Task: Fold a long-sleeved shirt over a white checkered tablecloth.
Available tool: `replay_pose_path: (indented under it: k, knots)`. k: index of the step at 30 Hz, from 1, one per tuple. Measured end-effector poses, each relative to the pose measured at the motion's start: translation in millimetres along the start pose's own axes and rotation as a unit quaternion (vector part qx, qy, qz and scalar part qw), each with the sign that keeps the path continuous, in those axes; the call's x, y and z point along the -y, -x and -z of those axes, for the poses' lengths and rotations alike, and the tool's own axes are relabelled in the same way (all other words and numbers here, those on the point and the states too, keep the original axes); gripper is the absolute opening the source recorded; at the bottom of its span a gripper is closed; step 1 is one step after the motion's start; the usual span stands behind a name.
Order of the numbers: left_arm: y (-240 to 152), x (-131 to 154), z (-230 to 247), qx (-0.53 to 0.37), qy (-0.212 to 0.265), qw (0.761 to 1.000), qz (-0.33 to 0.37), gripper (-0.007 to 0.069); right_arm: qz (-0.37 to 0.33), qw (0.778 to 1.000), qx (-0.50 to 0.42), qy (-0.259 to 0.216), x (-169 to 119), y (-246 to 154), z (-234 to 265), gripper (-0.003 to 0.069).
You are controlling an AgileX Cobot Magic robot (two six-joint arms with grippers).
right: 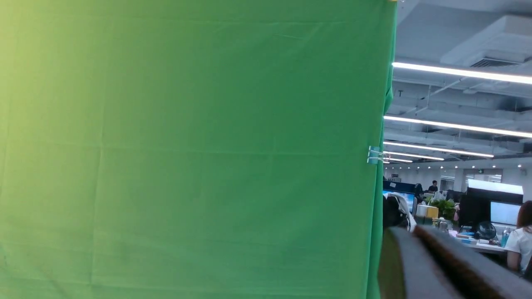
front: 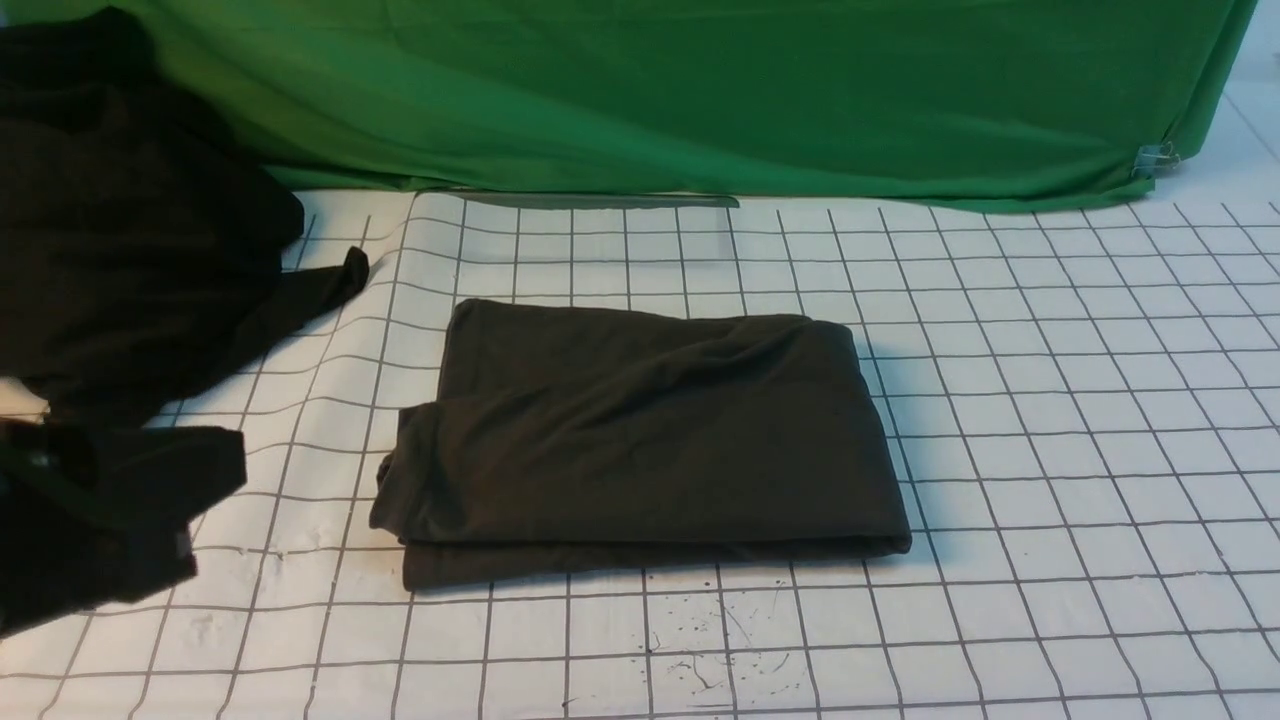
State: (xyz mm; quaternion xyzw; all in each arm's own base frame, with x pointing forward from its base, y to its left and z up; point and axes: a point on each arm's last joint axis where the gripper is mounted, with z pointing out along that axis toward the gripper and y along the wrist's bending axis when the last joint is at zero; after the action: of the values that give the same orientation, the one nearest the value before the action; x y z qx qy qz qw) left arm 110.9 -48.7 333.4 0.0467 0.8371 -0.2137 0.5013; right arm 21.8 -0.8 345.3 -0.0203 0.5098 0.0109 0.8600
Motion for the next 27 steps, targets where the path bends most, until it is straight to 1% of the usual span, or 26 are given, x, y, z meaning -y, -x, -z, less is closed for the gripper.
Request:
replay_pose_path:
  k: [11, 18, 23, 27]
  knots:
    - [-4.1, 3.3, 43.6, 0.113, -0.026, 0.993, -0.009, -0.0002, 0.0, 1.0, 0.0, 0.0, 0.0, 0.0, 0.0, 0.0054]
    - [-1.7, 3.8, 46.0, 0.132, -0.029, 0.991, -0.009, 0.0001, 0.0, 1.0, 0.0, 0.0, 0.0, -0.1, 0.0, 0.0071]
    - [-0.6, 2.5, 46.3, 0.138, -0.02, 0.99, -0.023, 0.0001, 0.0, 1.0, 0.0, 0.0, 0.0, -0.1, 0.0, 0.0082]
    - [1.3, -0.9, 46.7, 0.148, 0.005, 0.987, -0.062, 0.0001, 0.0, 1.0, 0.0, 0.0, 0.0, -0.1, 0.0, 0.009]
